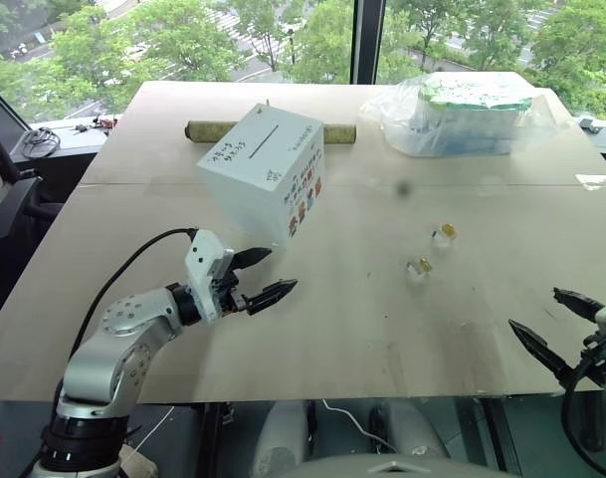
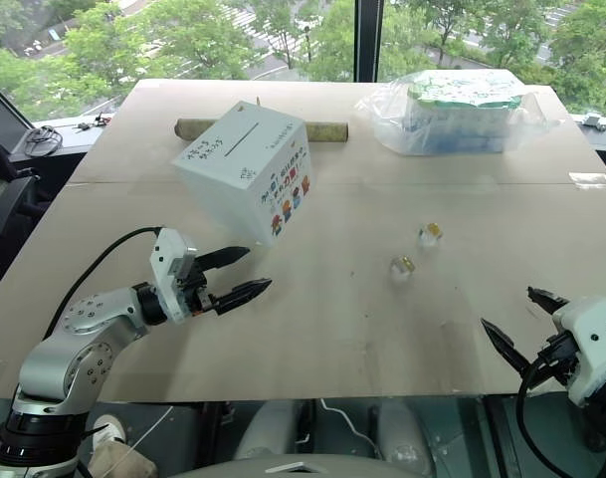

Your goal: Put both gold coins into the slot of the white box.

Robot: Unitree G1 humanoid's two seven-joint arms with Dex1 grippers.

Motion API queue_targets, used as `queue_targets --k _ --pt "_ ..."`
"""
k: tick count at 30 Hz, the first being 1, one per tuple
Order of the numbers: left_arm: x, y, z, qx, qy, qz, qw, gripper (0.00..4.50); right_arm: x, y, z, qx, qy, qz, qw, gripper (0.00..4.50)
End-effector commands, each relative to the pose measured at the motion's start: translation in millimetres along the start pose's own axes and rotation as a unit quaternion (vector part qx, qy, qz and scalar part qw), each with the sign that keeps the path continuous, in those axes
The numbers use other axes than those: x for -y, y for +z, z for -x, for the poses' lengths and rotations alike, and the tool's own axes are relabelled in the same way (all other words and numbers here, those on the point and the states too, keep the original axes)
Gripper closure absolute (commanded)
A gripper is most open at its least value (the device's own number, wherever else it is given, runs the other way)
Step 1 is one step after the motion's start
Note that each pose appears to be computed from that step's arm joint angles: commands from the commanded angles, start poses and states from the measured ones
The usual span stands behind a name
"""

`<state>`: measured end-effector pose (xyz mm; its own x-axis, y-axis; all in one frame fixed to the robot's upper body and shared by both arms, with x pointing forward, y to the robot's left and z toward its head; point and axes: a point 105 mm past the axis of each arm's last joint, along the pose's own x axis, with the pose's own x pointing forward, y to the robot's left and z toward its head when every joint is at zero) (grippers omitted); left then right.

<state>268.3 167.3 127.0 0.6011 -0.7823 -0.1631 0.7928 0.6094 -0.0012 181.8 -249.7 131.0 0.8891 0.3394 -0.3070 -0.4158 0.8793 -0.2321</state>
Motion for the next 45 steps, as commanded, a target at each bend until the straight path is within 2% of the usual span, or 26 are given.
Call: queue_targets --k 1,3,5,8,12,15,17,20,22,23,25,26,45 --pt "8 17 -1 0.021 -0.030 -0.023 0.999 0.15 -1 12 -8 0.005 -0.025 0.020 0.999 0.00" --pt "16 31 -5 0.045 -0.066 -0.029 0.996 0.15 -9 21 -22 -0.005 -0.027 0.019 0.999 0.00" --pt "23 35 -7 0.053 -0.097 -0.038 0.993 0.15 -24 29 -34 0.002 0.017 0.009 1.000 0.00" --pt "35 40 -9 0.071 -0.135 -0.064 0.986 0.15 -27 35 -51 0.002 0.001 0.007 1.000 0.00" --pt "49 40 -7 0.053 -0.192 -0.065 0.978 0.15 -39 44 -79 0.003 0.013 -0.010 1.000 0.00" --pt "57 47 -6 0.051 -0.217 -0.067 0.972 0.00 -46 48 -99 -0.003 0.017 -0.008 1.000 0.83" --pt "57 53 -7 0.052 -0.220 -0.061 0.972 0.00 -49 48 -111 -0.012 0.014 -0.007 1.000 1.72" --pt "55 58 -8 0.051 -0.219 -0.061 0.973 0.00 -49 50 -121 -0.016 0.011 -0.009 1.000 1.72" --pt "55 57 -8 0.048 -0.219 -0.062 0.973 0.00 -50 51 -124 -0.015 0.017 -0.004 1.000 2.18" --pt "56 56 -8 0.048 -0.220 -0.061 0.972 0.00 -50 52 -126 -0.015 0.018 -0.003 1.000 2.50" --pt "57 55 -8 0.047 -0.221 -0.061 0.972 0.00 -50 52 -127 -0.017 0.019 -0.002 1.000 3.49" --pt "57 54 -8 0.047 -0.221 -0.061 0.972 0.00 -51 52 -127 -0.018 0.022 0.002 1.000 3.85" --pt "64 57 -13 0.052 -0.220 -0.060 0.972 0.00 -63 55 -129 -0.020 0.057 -0.005 0.998 3.85"
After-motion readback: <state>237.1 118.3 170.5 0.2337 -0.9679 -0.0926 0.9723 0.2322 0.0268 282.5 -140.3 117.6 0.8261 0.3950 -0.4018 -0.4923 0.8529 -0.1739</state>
